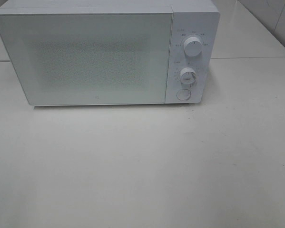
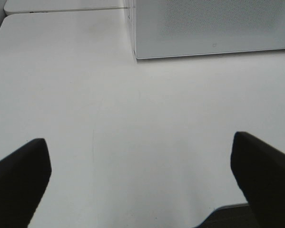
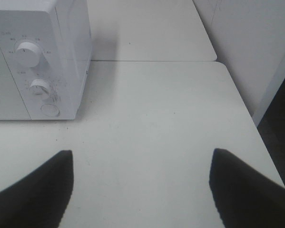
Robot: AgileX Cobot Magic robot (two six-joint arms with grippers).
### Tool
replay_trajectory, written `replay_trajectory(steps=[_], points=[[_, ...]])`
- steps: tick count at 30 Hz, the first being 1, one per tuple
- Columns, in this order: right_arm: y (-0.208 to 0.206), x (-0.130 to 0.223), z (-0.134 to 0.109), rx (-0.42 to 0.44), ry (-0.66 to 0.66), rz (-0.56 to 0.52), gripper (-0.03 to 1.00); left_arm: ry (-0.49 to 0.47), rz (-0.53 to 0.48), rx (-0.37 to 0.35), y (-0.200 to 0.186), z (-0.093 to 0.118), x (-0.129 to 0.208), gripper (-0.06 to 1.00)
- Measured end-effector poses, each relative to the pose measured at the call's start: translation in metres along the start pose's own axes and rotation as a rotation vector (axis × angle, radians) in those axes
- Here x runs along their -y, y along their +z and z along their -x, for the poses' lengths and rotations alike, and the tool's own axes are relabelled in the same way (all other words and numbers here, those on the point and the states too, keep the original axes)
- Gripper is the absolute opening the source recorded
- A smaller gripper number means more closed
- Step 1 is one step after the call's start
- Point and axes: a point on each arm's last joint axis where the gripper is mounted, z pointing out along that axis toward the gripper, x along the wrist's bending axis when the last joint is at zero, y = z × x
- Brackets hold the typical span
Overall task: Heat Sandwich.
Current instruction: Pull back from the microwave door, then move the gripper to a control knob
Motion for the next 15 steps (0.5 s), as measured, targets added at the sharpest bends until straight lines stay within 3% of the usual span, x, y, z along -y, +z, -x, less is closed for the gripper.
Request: replay_trajectory(steps=[15], points=[[0.072,-0.028,-0.005,-0.020,-0.005,-0.021,0.76,0.000,0.000,0.000,0.000,0.000,0.000,0.97]])
